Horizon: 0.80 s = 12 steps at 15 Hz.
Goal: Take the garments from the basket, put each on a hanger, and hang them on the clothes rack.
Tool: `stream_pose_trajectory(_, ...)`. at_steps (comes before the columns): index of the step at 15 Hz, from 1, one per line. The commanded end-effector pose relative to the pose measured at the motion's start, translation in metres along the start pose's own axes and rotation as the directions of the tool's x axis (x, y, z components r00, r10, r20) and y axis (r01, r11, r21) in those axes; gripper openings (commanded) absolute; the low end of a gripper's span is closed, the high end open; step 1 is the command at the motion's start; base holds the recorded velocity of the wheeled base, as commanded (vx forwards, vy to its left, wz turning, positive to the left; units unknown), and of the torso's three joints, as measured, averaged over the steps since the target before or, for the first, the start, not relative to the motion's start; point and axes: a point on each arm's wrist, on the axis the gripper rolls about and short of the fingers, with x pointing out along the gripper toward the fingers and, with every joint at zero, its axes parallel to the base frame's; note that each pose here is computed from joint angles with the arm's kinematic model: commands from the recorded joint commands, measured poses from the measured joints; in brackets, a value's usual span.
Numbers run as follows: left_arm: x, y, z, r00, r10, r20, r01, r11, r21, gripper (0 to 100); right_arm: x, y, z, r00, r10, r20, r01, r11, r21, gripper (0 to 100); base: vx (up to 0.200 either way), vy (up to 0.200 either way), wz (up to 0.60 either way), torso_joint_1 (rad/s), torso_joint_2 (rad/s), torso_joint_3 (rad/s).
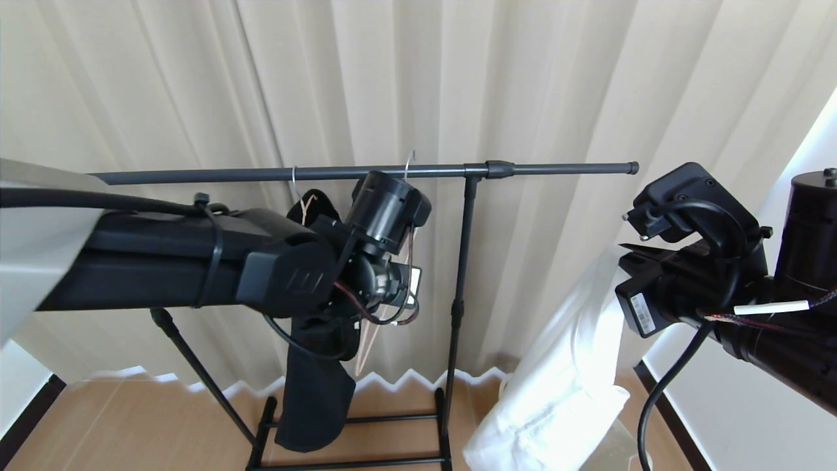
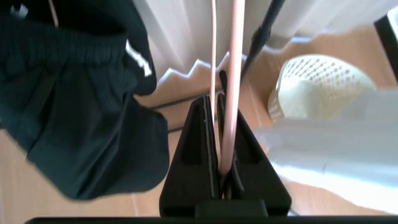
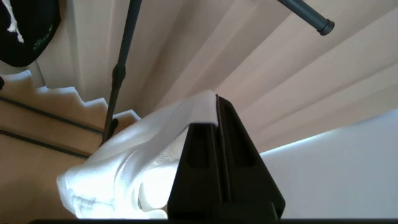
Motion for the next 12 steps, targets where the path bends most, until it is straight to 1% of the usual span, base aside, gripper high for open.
stream_pose_trajectory(1,-0.049,0.015,-0.023,1.0,-0.03,0.0,0.03,0.999,0.03,0,0.0,0.001,0.002,1.0,0.005,0.006,-0.005,1.0,0.001,0,0.0,0.0,0.0,0.0,0.0,0.0)
stream_pose_trajectory(2,-0.063,0.021,-0.04,0.999,-0.043,0.002,0.043,0.998,0.056,0,-0.001,0.002,0.003,1.0,0.009,0.012,-0.009,1.0,0.005,0,0.0,0.0,0.0,0.0,0.0,0.0)
stream_pose_trajectory(3,-0.068,0.024,-0.046,0.999,-0.048,0.005,0.047,0.997,0.066,0,-0.001,0.002,0.003,1.0,0.009,0.013,-0.009,1.0,0.008,0,0.0,0.0,0.0,0.0,0.0,0.0)
stream_pose_trajectory(4,-0.077,0.033,-0.06,0.998,-0.057,0.019,0.055,0.993,0.108,0,-0.001,0.002,0.005,1.0,0.008,0.017,-0.008,1.0,0.01,0,0.0,0.0,0.0,0.0,0.0,0.0)
stream_pose_trajectory(5,-0.089,0.045,-0.079,0.994,-0.094,0.053,0.084,0.983,0.166,0,-0.001,0.001,0.007,1.0,0.006,0.022,-0.007,1.0,0.015,0,0.0,0.0,0.0,0.0,0.0,0.0)
stream_pose_trajectory(6,-0.095,0.051,-0.091,0.988,-0.135,0.069,0.119,0.972,0.2,0,0.002,0.004,0.006,1.0,0.007,0.014,-0.007,1.0,0.013,0,0.0,0.0,0.0,0.0,0.0,0.0)
stream_pose_trajectory(7,-0.099,0.054,-0.097,0.984,-0.164,0.077,0.143,0.964,0.226,0,0.004,0.005,0.007,1.0,0.003,0.011,-0.004,1.0,0.021,0,0.0,0.0,0.0,0.0,0.0,0.0)
stream_pose_trajectory(8,-0.106,0.062,-0.114,0.969,-0.236,0.077,0.206,0.936,0.284,0,0.01,0.007,0.009,0.999,-0.035,-0.005,0.035,0.998,0.052,0,0.0,0.0,0.0,0.0,0.0,0.0)
stream_pose_trajectory(9,-0.108,0.063,-0.119,0.962,-0.262,0.077,0.228,0.926,0.302,0,0.013,0.008,0.01,0.998,-0.053,-0.014,0.054,0.997,0.058,0,0.0,0.0,0.0,0.0,0.0,0.0)
stream_pose_trajectory(10,-0.109,0.066,-0.128,0.947,-0.31,0.082,0.267,0.905,0.332,0,0.022,0.013,0.013,0.994,-0.104,-0.036,0.107,0.991,0.083,0,0.0,0.0,0.0,0.0,0.0,0.0)
stream_pose_trajectory(11,-0.109,0.065,-0.13,0.94,-0.33,0.089,0.284,0.897,0.338,0,0.028,0.016,0.013,0.99,-0.128,-0.052,0.133,0.987,0.092,0,0.0,0.0,0.0,0.0,0.0,0.0)
stream_pose_trajectory(12,-0.109,0.065,-0.133,0.926,-0.367,0.091,0.318,0.885,0.34,0,0.036,0.02,0.016,0.983,-0.171,-0.068,0.178,0.978,0.112,0,0.0,0.0,0.0,0.0,0.0,0.0)
